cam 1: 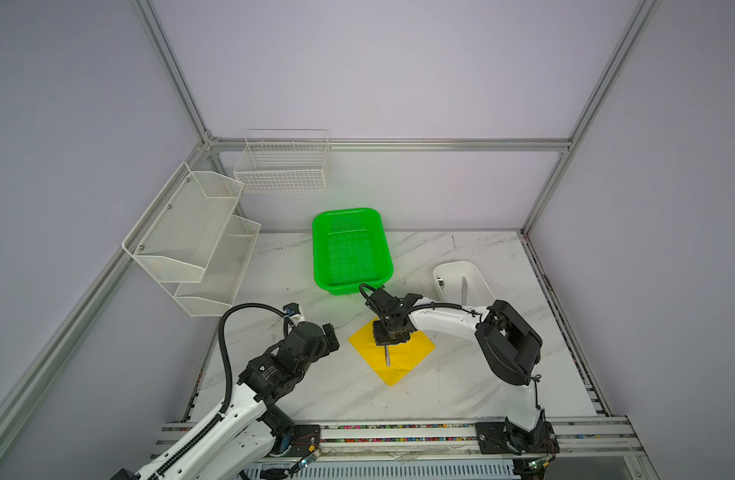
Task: Place the utensils on the paper napkin and roll it up
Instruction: 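Lift the fork with the right gripper and carry it over the napkin, then lower the fork onto the napkin and open the right gripper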
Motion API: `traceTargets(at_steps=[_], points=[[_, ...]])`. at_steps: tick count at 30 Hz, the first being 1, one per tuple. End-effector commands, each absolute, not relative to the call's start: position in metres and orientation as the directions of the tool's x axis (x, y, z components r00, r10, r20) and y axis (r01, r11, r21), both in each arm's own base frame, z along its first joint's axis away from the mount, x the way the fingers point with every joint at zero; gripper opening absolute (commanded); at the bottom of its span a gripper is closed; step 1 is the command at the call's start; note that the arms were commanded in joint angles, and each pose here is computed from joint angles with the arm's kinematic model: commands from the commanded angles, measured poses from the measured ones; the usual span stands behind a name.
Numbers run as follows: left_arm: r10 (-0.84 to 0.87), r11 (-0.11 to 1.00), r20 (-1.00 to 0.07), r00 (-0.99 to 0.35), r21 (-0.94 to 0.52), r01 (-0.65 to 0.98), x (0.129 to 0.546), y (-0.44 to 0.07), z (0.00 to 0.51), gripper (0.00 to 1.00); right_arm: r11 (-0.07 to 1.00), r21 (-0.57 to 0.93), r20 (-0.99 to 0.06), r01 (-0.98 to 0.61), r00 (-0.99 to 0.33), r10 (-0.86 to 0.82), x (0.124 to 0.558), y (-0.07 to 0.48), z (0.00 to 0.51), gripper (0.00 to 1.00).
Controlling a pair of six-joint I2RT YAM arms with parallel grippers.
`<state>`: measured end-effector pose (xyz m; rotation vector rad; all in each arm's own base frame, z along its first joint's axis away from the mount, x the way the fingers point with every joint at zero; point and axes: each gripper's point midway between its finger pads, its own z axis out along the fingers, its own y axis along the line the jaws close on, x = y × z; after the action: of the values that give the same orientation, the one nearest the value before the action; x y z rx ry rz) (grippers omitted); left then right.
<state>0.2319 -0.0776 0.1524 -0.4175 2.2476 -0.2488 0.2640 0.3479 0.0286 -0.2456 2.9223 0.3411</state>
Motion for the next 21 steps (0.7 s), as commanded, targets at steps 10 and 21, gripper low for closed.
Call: traceTargets(at_steps=[10, 21], points=[[-0.362, 0.932, -0.707, -0.607, -0.278, -0.232, 0.228, -0.068, 0.142, 1.00, 0.969, 0.172, -0.204, -0.178, -0.969, -0.142, 0.262, 0.347, 0.028, 0.11], [-0.352, 0.936, -0.698, -0.624, -0.284, -0.210, 0.227, -0.073, 0.140, 1.00, 0.969, 0.180, -0.221, -0.170, -0.967, -0.128, 0.266, 0.350, 0.033, 0.18]])
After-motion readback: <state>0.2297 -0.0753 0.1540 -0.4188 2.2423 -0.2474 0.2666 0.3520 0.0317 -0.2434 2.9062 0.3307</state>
